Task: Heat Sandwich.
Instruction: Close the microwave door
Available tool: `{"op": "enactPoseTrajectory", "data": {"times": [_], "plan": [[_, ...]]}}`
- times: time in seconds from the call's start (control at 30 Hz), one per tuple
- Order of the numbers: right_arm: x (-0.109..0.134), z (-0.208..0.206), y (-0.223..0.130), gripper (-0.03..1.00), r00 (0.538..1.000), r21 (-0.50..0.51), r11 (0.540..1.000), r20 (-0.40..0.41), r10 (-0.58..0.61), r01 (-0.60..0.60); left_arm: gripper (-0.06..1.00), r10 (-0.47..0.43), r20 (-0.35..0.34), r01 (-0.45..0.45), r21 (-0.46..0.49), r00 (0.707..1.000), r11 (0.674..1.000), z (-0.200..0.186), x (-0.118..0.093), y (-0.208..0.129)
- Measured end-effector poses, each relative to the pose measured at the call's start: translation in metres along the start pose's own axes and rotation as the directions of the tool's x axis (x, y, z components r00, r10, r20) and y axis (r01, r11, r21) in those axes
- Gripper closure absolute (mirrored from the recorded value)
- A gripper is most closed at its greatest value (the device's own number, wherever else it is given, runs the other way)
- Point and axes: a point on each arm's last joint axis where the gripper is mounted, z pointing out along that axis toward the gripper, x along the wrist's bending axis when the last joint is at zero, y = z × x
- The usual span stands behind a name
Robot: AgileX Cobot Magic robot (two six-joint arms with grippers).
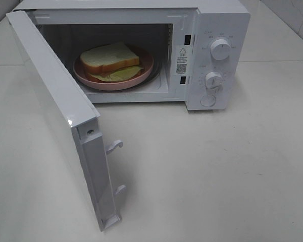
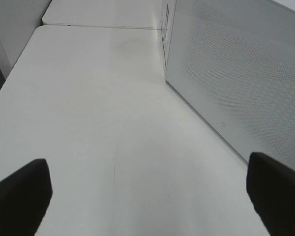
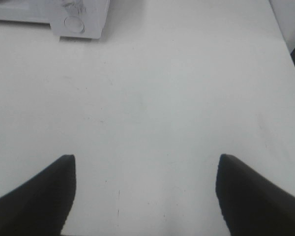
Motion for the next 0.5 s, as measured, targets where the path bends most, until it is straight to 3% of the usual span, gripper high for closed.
{"op": "enactPoseTrajectory", "data": {"times": [0.17,0.5], "plan": [[0.0,-0.012,-0.009,0.2,0.998,-0.093,0.995,0.043,0.042,-0.038,-0.05,0.0,0.0,0.0,0.0,1.0,1.0,0.0,0.0,0.0],[0.0,-0.012,-0.009,0.2,0.998,-0.093,0.995,0.044,0.044,-0.04,-0.05,0.0,0.0,0.0,0.0,1.0,1.0,0.0,0.0,0.0]]}}
